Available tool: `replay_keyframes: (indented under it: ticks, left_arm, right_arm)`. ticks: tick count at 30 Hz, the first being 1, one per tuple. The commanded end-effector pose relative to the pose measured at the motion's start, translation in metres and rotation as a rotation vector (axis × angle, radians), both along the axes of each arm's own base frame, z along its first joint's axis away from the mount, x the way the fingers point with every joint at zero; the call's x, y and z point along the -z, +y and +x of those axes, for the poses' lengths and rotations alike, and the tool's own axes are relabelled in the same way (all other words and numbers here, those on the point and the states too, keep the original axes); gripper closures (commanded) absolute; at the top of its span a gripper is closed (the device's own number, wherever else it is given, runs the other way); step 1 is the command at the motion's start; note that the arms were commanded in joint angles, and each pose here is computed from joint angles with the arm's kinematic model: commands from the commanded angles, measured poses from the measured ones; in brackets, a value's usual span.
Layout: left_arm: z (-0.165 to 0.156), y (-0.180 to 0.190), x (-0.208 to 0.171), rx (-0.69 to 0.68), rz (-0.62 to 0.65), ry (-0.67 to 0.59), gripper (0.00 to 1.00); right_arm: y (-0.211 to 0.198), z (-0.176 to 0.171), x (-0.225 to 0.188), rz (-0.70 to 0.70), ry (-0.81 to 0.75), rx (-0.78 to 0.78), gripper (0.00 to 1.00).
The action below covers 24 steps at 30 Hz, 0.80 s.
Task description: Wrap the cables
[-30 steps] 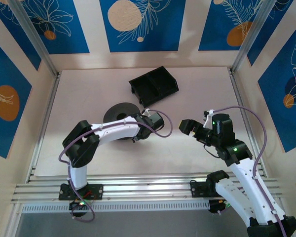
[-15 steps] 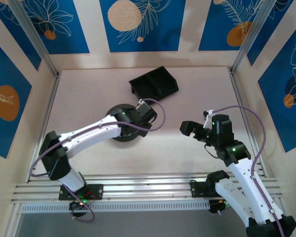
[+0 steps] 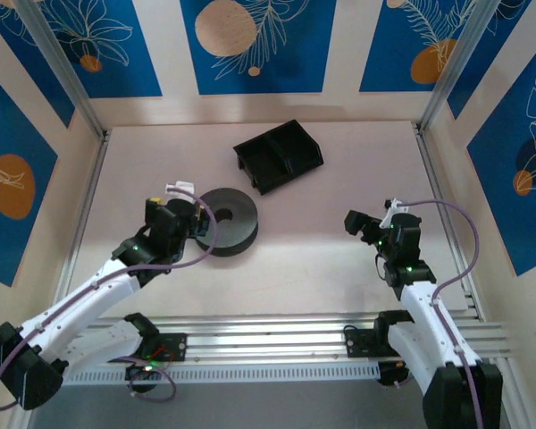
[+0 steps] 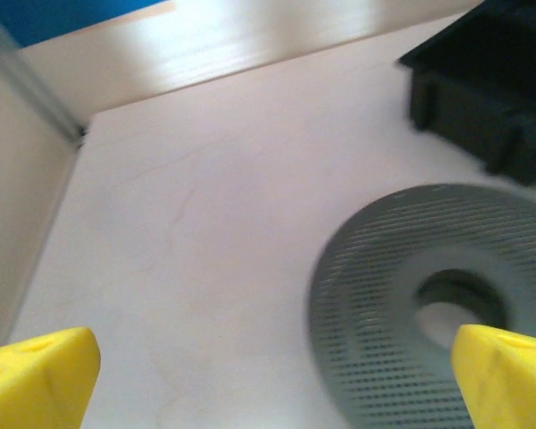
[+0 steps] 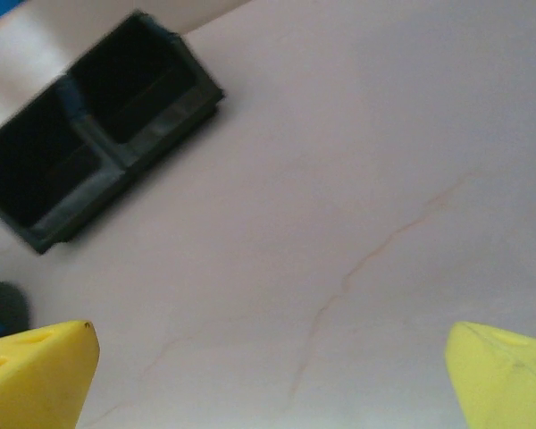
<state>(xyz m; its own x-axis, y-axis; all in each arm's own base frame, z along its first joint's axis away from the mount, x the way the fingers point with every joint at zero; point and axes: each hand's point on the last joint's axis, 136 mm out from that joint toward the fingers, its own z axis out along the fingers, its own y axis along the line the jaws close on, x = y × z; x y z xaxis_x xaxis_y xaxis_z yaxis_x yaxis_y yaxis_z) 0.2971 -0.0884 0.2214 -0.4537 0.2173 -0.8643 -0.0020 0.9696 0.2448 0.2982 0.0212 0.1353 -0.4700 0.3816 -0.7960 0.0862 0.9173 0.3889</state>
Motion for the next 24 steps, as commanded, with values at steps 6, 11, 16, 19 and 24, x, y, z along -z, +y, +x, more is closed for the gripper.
replay_keyframes:
  ticks: [6, 11, 16, 19, 24]
  left_arm:
    - [0.023, 0.088, 0.042, -0.269, -0.021, -0.039, 0.00]
    - [0.039, 0.089, 0.063, -0.188, -0.018, -0.126, 0.00]
    - [0.050, 0.097, 0.076, -0.178, -0.072, -0.222, 0.00]
    - [0.059, 0.100, 0.086, -0.178, -0.073, -0.218, 0.00]
    - [0.073, 0.096, 0.096, -0.136, -0.078, -0.220, 0.00]
  right_arm:
    - [-0.028, 0.045, -0.005, -0.152, -0.154, 0.049, 0.01]
    - [-0.025, 0.061, 0.012, -0.171, -0.167, 0.010, 0.01]
    - [-0.019, 0.074, 0.012, -0.219, -0.201, -0.036, 0.01]
    - [-0.013, 0.078, 0.017, -0.225, -0.214, -0.073, 0.01]
    - [0.012, 0.078, 0.025, -0.297, -0.253, -0.174, 0.01]
